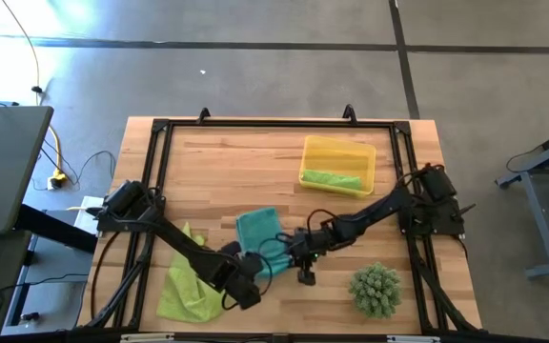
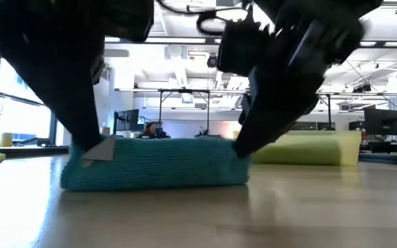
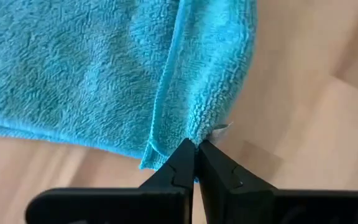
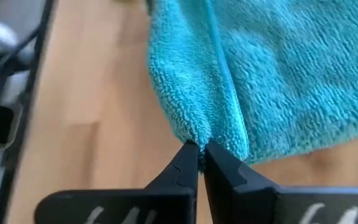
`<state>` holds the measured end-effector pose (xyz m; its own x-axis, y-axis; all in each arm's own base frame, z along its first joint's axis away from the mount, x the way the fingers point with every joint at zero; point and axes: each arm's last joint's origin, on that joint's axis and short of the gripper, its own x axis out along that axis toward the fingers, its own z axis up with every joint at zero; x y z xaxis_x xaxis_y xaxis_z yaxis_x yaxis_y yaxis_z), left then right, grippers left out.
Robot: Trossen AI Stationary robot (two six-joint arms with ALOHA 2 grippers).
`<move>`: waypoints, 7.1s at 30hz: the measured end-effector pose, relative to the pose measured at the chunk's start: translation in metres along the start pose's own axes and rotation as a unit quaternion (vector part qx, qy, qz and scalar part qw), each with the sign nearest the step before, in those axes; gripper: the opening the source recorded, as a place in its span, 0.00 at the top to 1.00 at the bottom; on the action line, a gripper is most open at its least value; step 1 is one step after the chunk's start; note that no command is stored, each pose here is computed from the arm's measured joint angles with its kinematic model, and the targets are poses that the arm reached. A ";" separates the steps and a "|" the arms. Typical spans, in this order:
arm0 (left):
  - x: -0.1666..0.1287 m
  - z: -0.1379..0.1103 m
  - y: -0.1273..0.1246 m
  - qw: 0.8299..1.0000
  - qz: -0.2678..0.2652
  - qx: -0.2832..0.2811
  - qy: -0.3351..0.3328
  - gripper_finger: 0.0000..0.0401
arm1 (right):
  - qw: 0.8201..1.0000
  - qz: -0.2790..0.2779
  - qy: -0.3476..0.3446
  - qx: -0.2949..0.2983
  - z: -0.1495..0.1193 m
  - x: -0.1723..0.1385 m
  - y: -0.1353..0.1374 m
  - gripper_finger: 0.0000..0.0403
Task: Roll microfiber towels into tight, uniform cylinder then place into a basket
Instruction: Roll the blue microfiber towel
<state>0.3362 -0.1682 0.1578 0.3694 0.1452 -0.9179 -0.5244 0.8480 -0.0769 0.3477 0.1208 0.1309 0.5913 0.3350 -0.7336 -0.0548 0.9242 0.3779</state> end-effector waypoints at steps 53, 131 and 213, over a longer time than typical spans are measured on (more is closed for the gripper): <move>0.025 0.006 0.013 0.992 0.028 -0.122 0.028 1.00 | 0.980 -0.064 0.057 -0.182 0.004 -0.031 -0.018 0.68; 0.026 -0.008 -0.002 0.981 0.038 0.182 -0.057 0.53 | 0.977 -0.135 0.033 -0.161 -0.020 0.022 -0.014 0.94; 0.039 0.002 0.013 0.998 -0.046 -0.049 0.019 0.99 | 0.945 -0.085 0.013 -0.315 -0.008 0.004 0.033 0.67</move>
<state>0.3458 -0.1503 0.1218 0.3919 0.0476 -0.9188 -0.5627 0.8024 -0.1985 0.3417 0.1543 0.1361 0.6150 0.1689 -0.7702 -0.4334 0.8885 -0.1511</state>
